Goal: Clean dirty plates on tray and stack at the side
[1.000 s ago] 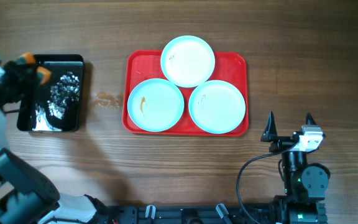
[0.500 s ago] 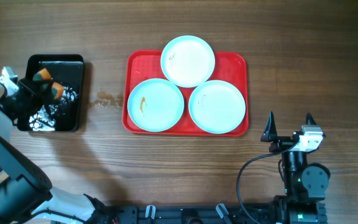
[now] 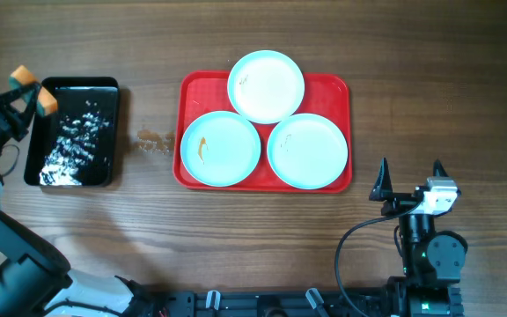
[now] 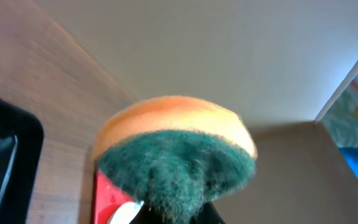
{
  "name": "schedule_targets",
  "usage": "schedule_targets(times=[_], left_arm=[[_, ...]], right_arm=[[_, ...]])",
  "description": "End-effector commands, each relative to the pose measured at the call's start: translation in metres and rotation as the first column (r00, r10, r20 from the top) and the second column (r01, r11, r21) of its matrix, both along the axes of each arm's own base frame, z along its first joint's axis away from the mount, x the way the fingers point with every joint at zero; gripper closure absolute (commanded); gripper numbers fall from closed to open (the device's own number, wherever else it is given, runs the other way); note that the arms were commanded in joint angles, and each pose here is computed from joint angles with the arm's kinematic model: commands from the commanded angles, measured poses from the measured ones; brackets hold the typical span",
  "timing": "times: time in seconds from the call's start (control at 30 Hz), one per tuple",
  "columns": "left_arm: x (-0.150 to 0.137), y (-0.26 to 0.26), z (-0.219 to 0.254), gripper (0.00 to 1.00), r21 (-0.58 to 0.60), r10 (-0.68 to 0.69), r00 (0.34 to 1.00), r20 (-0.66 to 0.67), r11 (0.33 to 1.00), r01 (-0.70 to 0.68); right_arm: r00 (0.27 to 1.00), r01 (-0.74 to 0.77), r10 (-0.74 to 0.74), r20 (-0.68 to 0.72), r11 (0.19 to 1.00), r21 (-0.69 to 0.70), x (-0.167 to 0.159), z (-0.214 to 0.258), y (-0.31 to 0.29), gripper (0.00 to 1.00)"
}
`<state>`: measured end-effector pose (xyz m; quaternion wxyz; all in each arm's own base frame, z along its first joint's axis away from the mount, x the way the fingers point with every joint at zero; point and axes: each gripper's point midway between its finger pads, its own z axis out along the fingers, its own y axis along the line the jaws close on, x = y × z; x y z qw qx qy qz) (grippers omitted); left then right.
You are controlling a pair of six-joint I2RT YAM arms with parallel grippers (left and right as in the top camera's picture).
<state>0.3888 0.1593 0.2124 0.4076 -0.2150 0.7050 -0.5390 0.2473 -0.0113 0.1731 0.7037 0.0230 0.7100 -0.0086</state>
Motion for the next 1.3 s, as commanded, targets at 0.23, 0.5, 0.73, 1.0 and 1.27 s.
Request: schedule_targets(times=[0.23, 0.5, 0.73, 1.0, 1.27], left_arm=[[-0.004, -0.006, -0.089, 0.96, 0.158, 0.171, 0.96, -0.22, 0.978, -0.137], [0.013, -0.01, 0.018, 0.96, -0.024, 0.039, 0.998, 0.056, 0.999, -0.038], [0.008, -0.016, -0.002, 0.89, 0.065, -0.002, 0.997, 0.078, 0.998, -0.003], [-0.019, 0.03, -0.128, 0.96, 0.262, 0.39, 0.811, -0.436, 0.917, -0.301], [0.005, 0.014, -0.027, 0.96, -0.028, 0.226, 0.96, -0.166, 0.972, -0.233]], right_arm=[[1.0, 0.008, -0.008, 0.006, 1.0, -0.017, 0.0, 0.001, -0.002, 0.0], [1.0, 0.008, -0.008, 0.006, 1.0, -0.017, 0.0, 0.001, -0.002, 0.0], [1.0, 0.008, -0.008, 0.006, 1.0, -0.017, 0.0, 0.001, -0.002, 0.0], [1.0, 0.008, -0.008, 0.006, 1.0, -0.017, 0.0, 0.001, -0.002, 0.0], [1.0, 0.008, -0.008, 0.006, 1.0, -0.017, 0.0, 0.001, -0.002, 0.0]])
